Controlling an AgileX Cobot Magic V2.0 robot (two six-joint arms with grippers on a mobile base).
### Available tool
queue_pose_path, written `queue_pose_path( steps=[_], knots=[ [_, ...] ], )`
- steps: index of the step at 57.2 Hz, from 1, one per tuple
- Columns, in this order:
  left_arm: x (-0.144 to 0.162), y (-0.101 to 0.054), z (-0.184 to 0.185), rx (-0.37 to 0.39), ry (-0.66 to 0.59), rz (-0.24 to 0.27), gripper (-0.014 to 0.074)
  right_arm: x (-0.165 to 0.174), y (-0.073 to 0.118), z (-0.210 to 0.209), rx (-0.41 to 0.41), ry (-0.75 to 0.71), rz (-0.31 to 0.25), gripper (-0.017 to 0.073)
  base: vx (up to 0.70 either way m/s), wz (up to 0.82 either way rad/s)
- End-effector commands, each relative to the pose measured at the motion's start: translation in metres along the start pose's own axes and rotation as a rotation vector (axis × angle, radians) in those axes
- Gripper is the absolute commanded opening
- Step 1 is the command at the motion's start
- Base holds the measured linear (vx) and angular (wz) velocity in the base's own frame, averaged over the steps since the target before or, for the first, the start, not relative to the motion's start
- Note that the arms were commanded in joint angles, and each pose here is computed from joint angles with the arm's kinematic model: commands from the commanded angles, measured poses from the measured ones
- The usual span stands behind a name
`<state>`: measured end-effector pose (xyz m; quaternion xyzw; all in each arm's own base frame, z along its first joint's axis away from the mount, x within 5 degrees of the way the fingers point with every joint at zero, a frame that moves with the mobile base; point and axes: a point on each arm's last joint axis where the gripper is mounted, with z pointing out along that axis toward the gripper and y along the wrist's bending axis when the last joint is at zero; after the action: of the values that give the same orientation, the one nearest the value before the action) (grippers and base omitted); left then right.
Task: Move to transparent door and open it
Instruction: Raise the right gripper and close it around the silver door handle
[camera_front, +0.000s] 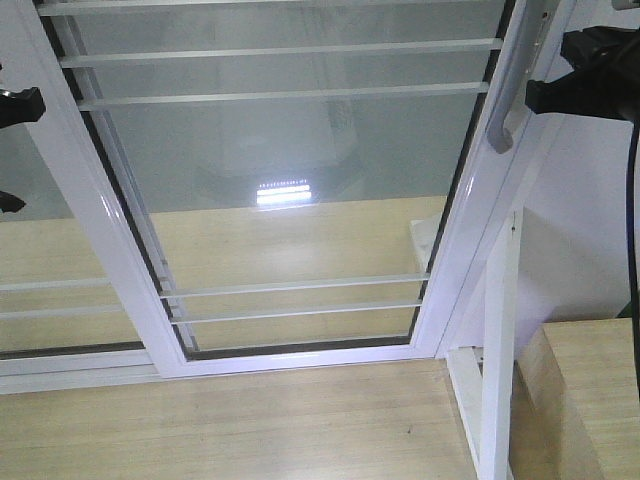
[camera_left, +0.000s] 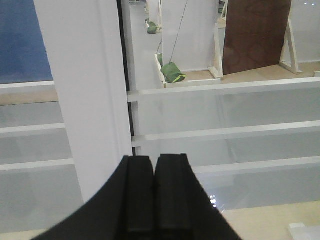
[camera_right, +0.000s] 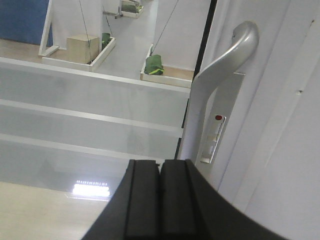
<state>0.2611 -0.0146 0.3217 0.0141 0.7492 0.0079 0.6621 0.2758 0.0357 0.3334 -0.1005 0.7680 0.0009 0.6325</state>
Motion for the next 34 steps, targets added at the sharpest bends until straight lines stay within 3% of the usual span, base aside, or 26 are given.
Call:
queue_pose_path(
  steps=[1,6,22,28,34],
  knots=[
    [-0.026,0.004,-0.004,-0.036,-0.151,-0.014,0.0129,-0.027,-0.003,-0.008,0.017,-0.166,-0.006,0.0121,0.00,0.00],
    [-0.027,0.005,-0.005,-0.040,-0.163,-0.014,0.0228,-0.027,-0.003,-0.008,0.017,-0.165,-0.006,0.0225,0.00,0.00],
    [-0.029,0.005,-0.005,-0.048,-0.186,-0.014,0.0608,-0.029,-0.003,-0.008,0.019,-0.180,-0.005,0.0686,0.00,0.00],
    [-0.029,0.006,-0.005,-0.051,-0.194,-0.015,0.0685,-0.027,-0.003,-0.007,0.019,-0.180,0.008,0.0728,0.00,0.00],
    [-0.029,0.005,-0.005,-0.049,-0.188,-0.015,0.0690,-0.020,-0.003,0.003,0.018,-0.161,0.023,0.0718,0.00,0.00]
  ],
)
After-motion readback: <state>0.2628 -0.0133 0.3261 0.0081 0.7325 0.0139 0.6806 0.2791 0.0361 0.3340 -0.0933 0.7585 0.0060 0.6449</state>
